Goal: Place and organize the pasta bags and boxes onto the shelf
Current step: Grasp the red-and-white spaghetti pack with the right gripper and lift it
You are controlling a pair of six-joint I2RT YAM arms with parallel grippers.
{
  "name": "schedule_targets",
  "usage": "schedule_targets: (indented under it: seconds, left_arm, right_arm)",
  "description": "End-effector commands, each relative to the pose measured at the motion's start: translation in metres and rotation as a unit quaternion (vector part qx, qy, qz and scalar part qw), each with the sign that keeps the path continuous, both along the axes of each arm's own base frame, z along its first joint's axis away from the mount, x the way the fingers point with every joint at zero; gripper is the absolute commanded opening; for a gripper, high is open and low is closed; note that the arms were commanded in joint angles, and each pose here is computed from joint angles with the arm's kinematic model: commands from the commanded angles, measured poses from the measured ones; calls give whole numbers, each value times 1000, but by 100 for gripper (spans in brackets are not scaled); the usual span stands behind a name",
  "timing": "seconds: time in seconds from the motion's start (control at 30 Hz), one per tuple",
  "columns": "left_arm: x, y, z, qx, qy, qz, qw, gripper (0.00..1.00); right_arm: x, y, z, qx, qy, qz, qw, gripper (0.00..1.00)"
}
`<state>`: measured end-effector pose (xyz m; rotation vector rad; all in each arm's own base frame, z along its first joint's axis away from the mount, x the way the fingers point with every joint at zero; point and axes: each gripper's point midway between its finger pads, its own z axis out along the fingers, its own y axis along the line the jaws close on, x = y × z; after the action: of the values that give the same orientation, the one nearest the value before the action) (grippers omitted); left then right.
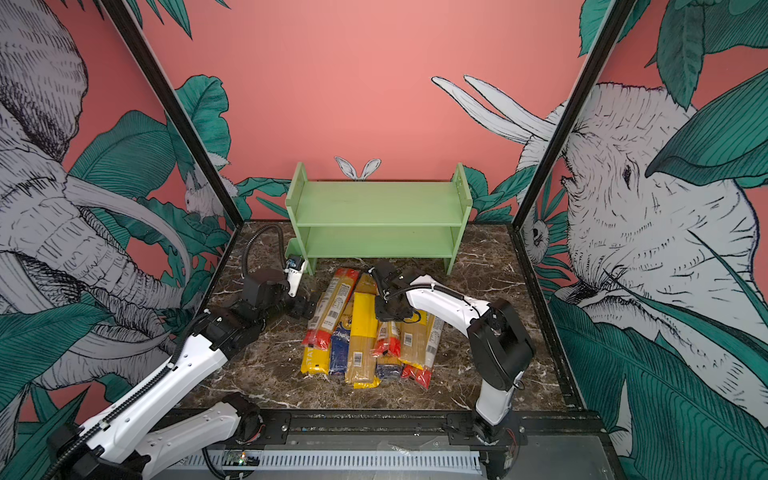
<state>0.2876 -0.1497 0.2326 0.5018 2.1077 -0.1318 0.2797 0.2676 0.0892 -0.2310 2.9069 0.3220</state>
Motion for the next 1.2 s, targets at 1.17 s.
schedule_targets:
  seconds: [1.17]
  left_arm:
    - [20,-39,33,-49,-18,-48,997,93]
  right_arm:
    - [-63,-81,141,58,-60,38,996,0]
